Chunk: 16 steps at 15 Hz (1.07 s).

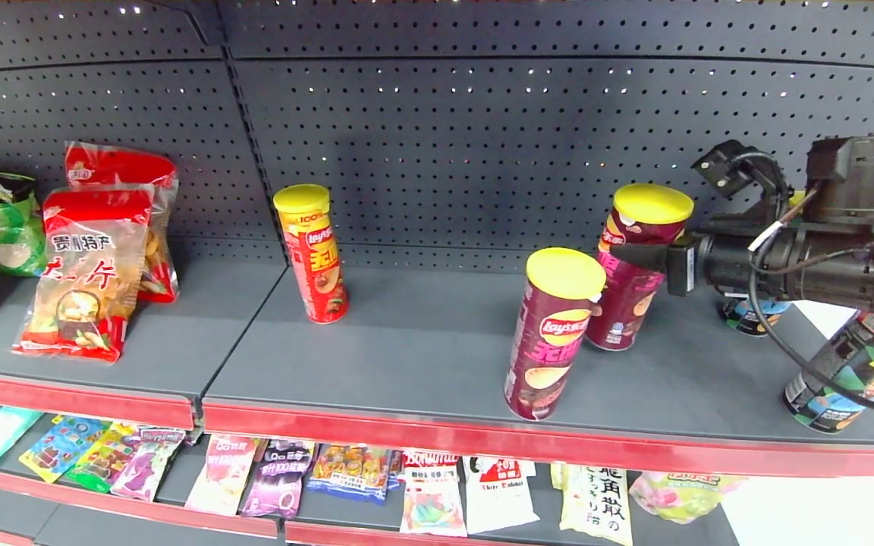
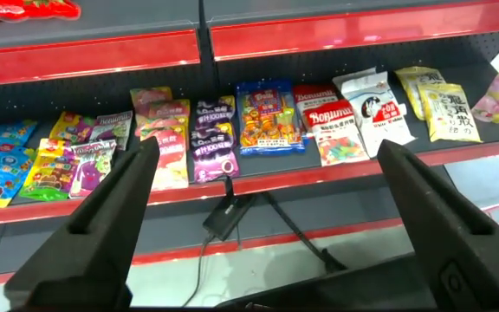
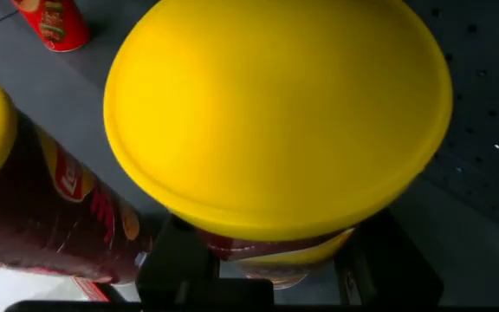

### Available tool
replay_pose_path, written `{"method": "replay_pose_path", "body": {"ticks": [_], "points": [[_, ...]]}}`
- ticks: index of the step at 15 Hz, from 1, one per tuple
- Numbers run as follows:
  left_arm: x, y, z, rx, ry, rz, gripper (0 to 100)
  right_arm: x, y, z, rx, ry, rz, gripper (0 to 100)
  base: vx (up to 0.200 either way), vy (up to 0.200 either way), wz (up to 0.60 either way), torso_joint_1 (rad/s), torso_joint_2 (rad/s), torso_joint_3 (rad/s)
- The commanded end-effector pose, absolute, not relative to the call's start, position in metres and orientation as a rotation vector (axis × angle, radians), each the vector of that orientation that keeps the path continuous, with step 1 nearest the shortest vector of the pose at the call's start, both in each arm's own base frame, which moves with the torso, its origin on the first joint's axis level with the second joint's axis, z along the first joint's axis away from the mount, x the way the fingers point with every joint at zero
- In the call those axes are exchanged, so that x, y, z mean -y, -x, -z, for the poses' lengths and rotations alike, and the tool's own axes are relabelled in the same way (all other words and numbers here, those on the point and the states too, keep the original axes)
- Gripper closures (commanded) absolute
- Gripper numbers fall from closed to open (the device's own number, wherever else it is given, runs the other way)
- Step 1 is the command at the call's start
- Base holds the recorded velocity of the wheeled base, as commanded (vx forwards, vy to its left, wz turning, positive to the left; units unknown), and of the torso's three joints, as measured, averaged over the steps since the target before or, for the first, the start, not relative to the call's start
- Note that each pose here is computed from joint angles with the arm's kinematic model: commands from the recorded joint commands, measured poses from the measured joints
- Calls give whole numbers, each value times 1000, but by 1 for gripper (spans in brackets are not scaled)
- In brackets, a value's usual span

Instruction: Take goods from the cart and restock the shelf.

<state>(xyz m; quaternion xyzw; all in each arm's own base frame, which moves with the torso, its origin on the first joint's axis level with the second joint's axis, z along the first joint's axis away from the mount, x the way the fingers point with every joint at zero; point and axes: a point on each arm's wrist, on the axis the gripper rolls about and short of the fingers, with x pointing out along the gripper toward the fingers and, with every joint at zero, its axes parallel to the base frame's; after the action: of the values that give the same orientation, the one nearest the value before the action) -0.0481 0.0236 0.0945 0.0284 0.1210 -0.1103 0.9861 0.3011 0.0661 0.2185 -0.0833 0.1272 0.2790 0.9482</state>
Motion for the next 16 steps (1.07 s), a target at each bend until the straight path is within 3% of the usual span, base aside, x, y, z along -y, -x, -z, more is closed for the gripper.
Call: {"method": "replay_pose_path", "body": {"ticks": [1, 16], "points": [[-24, 48, -94, -245, -57, 220, 0, -71, -313, -209, -276, 170, -580, 100, 0, 0, 0, 0, 0, 0], [-23, 48, -95, -244, -56, 205, 0, -110, -353, -196, -213, 126, -670, 100, 0, 0, 0, 0, 0, 0]]}}
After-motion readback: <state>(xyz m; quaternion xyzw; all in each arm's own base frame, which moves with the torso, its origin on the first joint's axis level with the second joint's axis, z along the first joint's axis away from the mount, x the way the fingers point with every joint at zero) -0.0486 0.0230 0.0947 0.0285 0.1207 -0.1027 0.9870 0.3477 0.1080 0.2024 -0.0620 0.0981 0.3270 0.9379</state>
